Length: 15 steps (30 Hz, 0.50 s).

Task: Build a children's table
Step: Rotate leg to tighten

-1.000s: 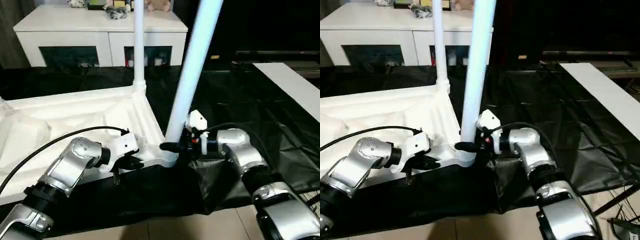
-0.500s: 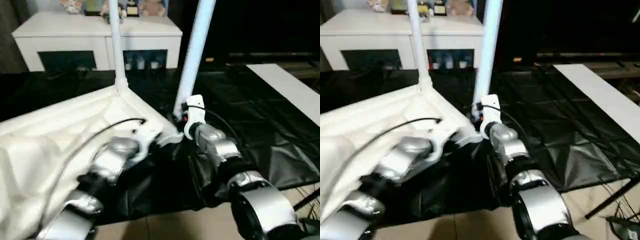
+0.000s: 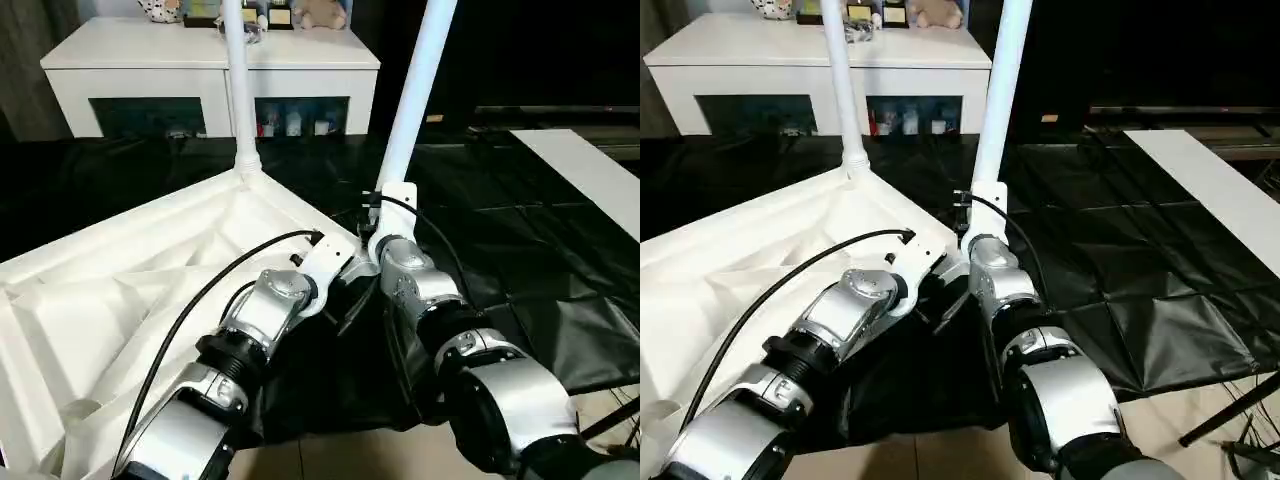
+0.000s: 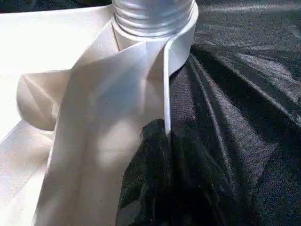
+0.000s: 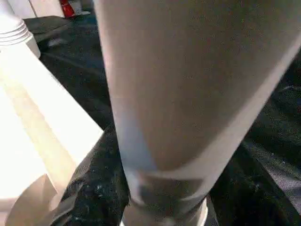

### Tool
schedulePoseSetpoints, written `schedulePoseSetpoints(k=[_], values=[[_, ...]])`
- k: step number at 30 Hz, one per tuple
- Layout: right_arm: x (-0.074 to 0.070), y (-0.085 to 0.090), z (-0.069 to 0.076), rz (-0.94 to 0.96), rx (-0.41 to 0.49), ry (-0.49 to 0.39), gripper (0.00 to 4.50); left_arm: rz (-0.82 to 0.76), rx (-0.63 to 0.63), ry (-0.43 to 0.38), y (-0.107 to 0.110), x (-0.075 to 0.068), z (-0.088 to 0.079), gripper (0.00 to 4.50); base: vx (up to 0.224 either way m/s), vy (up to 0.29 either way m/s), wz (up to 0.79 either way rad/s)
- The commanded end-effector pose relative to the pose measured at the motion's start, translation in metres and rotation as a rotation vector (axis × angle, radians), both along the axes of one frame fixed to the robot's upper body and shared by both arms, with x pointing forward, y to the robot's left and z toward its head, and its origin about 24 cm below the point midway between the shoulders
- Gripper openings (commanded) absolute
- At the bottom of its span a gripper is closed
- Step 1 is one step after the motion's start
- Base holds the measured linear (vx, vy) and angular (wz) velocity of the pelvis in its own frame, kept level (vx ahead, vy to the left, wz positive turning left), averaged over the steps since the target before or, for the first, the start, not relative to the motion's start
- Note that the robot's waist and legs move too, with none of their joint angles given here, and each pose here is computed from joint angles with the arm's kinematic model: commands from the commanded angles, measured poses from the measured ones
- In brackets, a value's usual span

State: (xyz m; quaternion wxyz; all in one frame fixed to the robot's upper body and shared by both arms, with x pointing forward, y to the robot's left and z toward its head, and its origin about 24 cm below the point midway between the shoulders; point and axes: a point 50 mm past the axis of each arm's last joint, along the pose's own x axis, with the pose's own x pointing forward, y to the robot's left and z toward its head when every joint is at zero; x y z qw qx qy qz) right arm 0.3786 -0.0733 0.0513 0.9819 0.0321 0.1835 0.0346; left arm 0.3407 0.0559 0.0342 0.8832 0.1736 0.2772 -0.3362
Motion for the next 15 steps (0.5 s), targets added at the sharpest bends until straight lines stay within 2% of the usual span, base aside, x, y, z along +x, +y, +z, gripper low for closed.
schedulePoseSetpoints(k=[1, 2, 6, 9, 12, 15], values=[[-0.026, -0.001, -0.048, 0.013, 0.067, 0.220, 1.85, 0.071, 0.068, -0.001, 0.023, 0.004, -0.008, 0.00, 0.000, 0.000, 0.00], [-0.023, 0.001, -0.043, 0.022, 0.091, 0.196, 2.41, 0.067, 0.070, -0.005, 0.024, 0.004, -0.008, 0.00, 0.000, 0.000, 0.00], [-0.015, 0.005, -0.029, 0.066, 0.139, 0.121, 2.73, 0.042, 0.071, -0.023, 0.028, 0.005, -0.006, 0.00, 0.000, 0.000, 0.00], [-0.005, 0.004, -0.008, 0.151, 0.192, 0.014, 2.92, 0.011, 0.076, -0.037, 0.036, 0.006, -0.005, 0.00, 0.000, 0.000, 0.00], [-0.002, 0.000, 0.000, 0.218, 0.193, -0.036, 3.26, 0.000, 0.073, -0.040, 0.043, 0.006, -0.004, 0.00, 0.000, 0.000, 0.00], [-0.003, -0.003, 0.006, 0.331, 0.185, -0.083, 3.38, -0.033, 0.063, -0.047, 0.047, 0.005, -0.002, 0.00, 0.000, 0.000, 0.00]])
